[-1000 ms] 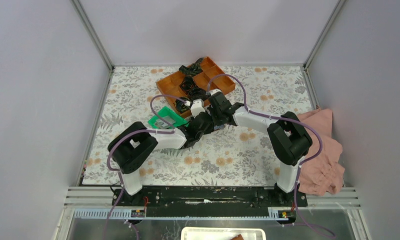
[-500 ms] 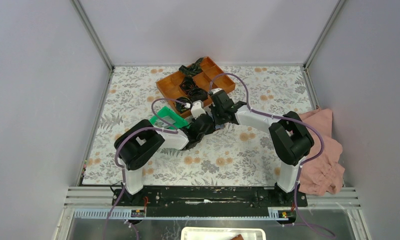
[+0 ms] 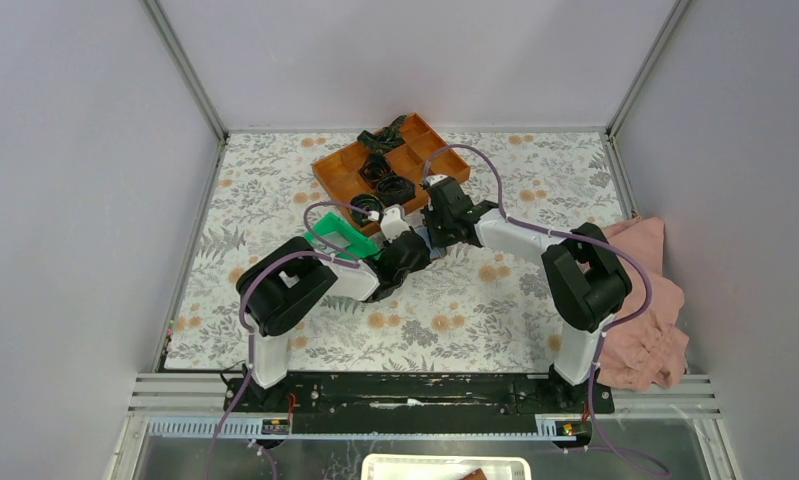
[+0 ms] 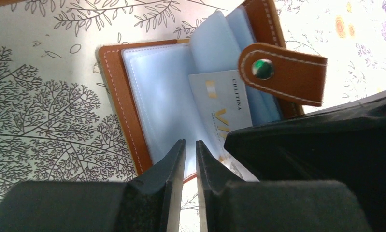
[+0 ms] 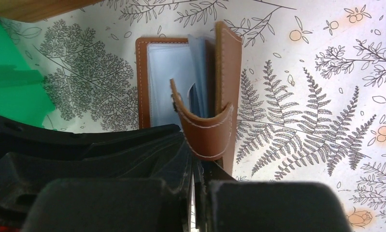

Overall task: Put the credit cards into the card holder
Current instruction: Open the card holder at the center of the board.

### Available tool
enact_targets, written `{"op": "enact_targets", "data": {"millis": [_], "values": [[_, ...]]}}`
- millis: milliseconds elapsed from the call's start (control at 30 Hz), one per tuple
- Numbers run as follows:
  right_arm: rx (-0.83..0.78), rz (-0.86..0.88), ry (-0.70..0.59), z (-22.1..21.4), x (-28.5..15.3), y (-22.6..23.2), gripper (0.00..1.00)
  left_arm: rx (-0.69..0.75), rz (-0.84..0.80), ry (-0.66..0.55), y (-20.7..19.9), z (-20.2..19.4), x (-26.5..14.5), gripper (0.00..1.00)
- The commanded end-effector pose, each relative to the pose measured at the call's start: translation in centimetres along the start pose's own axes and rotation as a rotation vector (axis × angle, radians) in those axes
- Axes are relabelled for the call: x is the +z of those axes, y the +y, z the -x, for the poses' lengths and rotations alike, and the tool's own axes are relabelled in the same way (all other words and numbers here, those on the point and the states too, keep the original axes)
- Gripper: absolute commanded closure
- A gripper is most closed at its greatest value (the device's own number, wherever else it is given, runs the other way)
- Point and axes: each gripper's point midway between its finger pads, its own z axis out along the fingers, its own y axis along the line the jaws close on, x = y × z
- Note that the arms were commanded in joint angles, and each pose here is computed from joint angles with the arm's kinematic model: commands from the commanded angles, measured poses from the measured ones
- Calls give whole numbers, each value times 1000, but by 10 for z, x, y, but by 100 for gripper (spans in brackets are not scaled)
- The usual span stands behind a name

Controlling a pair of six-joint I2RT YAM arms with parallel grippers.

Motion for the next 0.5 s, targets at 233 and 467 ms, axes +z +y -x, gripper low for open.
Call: {"op": "enact_targets", "data": {"millis": [233,467], "values": [[109,92,31,3,-13,-9,100,46,137,11,28,-2,5,80],[152,86,41,0,-9,-27,100,82,194,16,41,2,1,80]]}}
